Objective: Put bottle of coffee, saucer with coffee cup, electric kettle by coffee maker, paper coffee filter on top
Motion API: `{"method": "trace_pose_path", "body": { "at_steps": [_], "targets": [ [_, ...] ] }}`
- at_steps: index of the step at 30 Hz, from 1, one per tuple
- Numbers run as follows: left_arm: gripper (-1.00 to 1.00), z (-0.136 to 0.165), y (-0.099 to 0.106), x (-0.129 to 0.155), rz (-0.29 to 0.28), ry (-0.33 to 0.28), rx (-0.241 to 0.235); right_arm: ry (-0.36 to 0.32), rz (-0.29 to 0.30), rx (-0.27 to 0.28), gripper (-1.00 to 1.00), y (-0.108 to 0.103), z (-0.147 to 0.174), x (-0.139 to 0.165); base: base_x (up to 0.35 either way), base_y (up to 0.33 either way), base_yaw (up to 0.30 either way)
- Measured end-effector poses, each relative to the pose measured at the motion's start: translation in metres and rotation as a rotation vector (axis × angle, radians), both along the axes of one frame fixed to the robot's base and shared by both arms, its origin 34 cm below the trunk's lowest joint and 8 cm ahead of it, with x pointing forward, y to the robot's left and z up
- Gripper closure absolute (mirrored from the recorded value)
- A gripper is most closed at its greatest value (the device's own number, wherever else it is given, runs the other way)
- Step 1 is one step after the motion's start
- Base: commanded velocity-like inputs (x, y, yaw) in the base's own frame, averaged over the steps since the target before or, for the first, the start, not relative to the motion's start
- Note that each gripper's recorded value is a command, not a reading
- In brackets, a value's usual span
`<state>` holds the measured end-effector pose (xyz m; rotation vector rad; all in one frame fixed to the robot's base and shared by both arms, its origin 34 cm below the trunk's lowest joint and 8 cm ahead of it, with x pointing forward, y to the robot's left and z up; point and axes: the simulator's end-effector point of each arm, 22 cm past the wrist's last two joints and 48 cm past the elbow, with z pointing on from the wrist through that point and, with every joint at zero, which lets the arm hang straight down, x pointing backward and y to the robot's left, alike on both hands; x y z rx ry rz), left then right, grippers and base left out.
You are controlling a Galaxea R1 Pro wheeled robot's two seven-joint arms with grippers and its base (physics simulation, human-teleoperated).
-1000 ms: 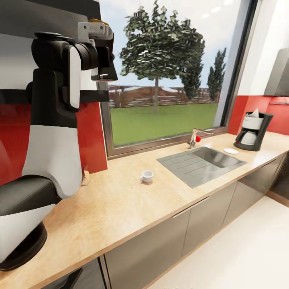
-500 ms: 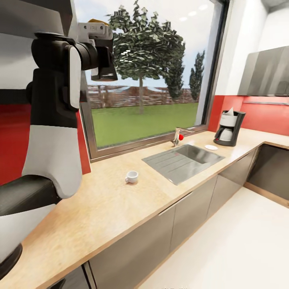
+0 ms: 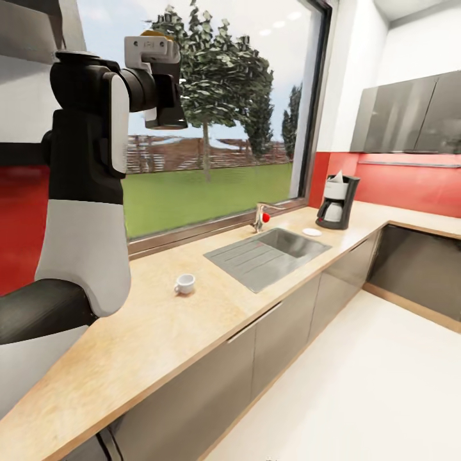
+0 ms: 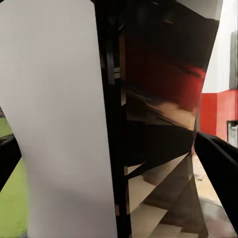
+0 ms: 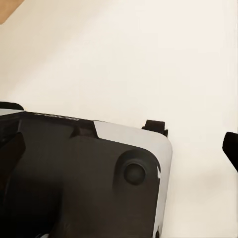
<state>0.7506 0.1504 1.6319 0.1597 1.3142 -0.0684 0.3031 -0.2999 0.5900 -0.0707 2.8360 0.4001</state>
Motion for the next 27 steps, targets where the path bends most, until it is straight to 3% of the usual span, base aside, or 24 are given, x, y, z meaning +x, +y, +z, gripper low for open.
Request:
{"method": "trace_pose_path", "body": {
  "at_steps": [17,27],
  "targets": [
    [1.00,-0.0001,-0.0002,0.0000,-0.001,0.001,0.000,-0.001,0.000,0.001,-1.00,0.0009,0.0000,0.0002,0.000,-0.004,-0.252],
    [1.00,-0.0007,-0.0004,0.0004,-0.002,0.003,0.000,-0.045,0.010,-0.002,-1.00,0.0002,0.0027,0.0085,0.000,0.000,-0.257]
  ]
}}
